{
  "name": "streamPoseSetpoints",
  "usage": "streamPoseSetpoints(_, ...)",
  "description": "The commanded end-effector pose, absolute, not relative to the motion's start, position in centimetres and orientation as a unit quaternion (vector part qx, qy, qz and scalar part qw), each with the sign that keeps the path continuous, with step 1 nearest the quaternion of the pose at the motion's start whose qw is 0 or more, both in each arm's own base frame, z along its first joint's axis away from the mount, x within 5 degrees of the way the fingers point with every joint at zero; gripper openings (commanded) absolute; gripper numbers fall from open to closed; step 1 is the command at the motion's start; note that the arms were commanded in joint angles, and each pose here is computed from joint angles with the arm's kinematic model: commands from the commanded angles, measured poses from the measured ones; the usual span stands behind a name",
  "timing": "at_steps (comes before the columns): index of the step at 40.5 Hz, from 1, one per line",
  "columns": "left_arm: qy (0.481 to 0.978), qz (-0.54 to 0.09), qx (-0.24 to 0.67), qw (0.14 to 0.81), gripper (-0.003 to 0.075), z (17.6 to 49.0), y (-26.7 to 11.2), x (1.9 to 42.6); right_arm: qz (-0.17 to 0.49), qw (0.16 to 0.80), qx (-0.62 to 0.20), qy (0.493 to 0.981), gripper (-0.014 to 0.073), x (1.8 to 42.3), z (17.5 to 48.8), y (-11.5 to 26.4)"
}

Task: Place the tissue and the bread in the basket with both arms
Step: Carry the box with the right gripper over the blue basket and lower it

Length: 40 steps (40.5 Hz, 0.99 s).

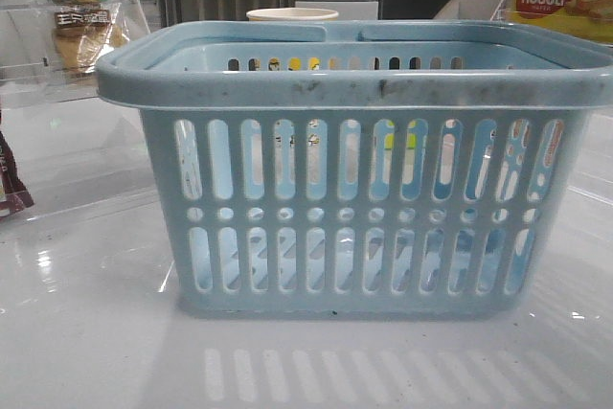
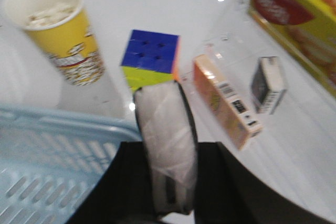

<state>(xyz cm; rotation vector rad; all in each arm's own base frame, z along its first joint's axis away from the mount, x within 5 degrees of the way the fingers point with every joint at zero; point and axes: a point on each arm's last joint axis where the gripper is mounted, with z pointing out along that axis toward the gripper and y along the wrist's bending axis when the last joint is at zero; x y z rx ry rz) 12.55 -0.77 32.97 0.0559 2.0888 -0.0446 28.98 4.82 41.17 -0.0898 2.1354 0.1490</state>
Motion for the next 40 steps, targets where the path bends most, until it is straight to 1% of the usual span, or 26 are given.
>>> streamPoseSetpoints(1,0.837,-0.023,0.024,0.546,0.0433,34.5,-0.9,12.9,0.091,0.513,-0.095,0.848,0.0235,27.0,43.6,7.8)
streamPoseSetpoints(7,0.837,-0.023,0.024,0.546,0.0433,34.5,-0.9,12.9,0.133,0.481,-0.169,0.85,0.0235,25.4,41.9,12.5)
streamPoseSetpoints(11,0.837,-0.023,0.024,0.546,0.0433,34.5,-0.9,12.9,0.152,0.463,-0.194,0.851,0.0235,24.9,40.6,14.4)
streamPoseSetpoints(21,0.837,-0.023,0.024,0.546,0.0433,34.5,-0.9,12.9,0.152,0.43,-0.203,0.866,0.0235,26.2,37.2,15.9)
streamPoseSetpoints(27,0.837,-0.023,0.024,0.546,0.0433,34.5,-0.9,12.9,0.152,0.427,-0.202,0.868,0.0243,27.4,35.8,16.7)
streamPoseSetpoints(28,0.837,-0.023,0.024,0.546,0.0433,34.5,-0.9,12.9,0.152,0.427,-0.202,0.868,0.0253,27.7,35.6,16.8)
streamPoseSetpoints(30,0.837,-0.023,0.024,0.546,0.0433,34.5,-0.9,12.9,0.152,0.429,-0.201,0.867,0.03,28.0,35.3,17.0)
streamPoseSetpoints(36,0.837,-0.023,0.024,0.546,0.0433,34.5,-0.9,12.9,0.154,0.437,-0.199,0.863,0.0528,28.7,34.8,17.4)
streamPoseSetpoints(38,0.837,-0.023,0.024,0.546,0.0433,34.5,-0.9,12.9,0.155,0.441,-0.199,0.861,0.0566,28.8,34.9,17.4)
streamPoseSetpoints(40,0.837,-0.023,0.024,0.546,0.0433,34.5,-0.9,12.9,0.152,0.446,-0.201,0.859,0.058,28.8,35.0,17.4)
